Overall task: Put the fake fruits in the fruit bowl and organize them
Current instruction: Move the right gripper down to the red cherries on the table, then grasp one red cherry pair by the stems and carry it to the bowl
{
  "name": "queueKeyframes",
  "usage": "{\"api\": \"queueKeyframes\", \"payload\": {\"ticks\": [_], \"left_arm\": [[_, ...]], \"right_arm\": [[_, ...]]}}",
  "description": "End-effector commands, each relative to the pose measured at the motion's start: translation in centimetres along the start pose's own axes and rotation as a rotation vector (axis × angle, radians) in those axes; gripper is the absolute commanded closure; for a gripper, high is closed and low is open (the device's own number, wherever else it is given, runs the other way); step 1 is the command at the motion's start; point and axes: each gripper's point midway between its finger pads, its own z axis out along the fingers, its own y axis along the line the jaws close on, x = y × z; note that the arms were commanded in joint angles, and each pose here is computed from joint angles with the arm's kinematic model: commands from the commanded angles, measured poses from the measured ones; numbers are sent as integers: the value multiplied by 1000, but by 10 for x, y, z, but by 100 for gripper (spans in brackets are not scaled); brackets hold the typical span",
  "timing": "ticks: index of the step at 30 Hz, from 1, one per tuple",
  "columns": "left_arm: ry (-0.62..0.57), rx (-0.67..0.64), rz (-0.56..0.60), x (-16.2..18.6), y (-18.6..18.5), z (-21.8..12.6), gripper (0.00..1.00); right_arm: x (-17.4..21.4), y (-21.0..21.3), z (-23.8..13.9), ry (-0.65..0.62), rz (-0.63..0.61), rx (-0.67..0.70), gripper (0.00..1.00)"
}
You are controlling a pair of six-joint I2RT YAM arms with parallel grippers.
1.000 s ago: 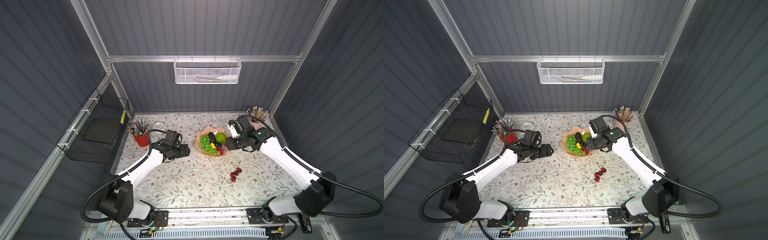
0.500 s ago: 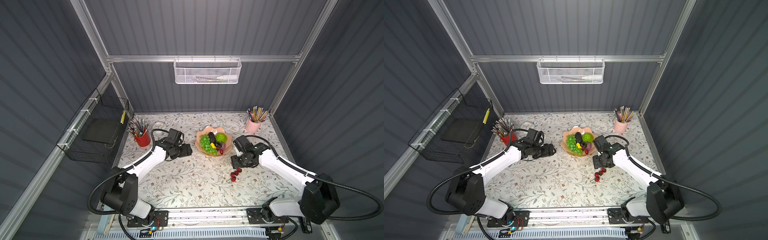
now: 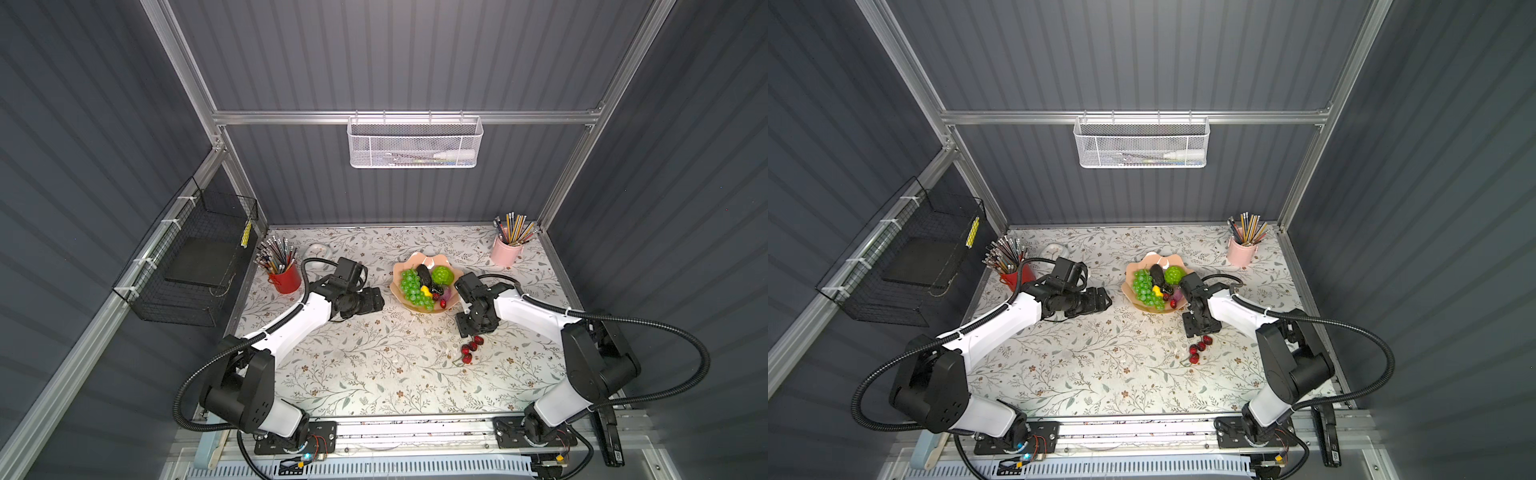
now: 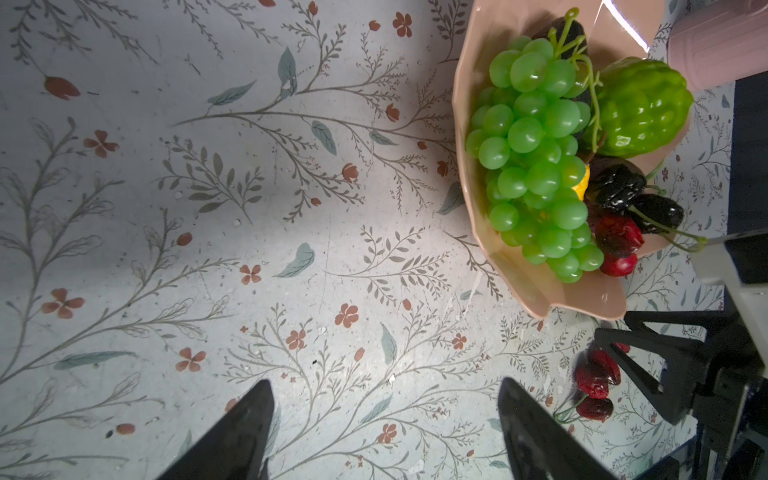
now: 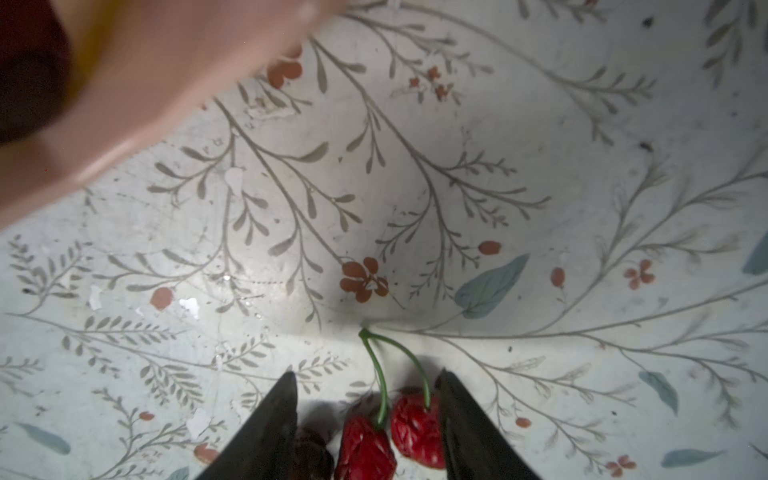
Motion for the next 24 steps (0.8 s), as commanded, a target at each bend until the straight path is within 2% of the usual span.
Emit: {"api": "queueKeyframes", "payload": {"ticks": [1,14,24], "left_arm": [[2,-6,12,2,2,-3,15],[0,-7,15,1,1,-3,15],[-4,-15,15,0,3,-4,15]], "right_arm": [[-1,-5,4,16,8,3,50],[3,-2,18,77,62,-65,59],[5,2,17,55,79,-95,82]]}}
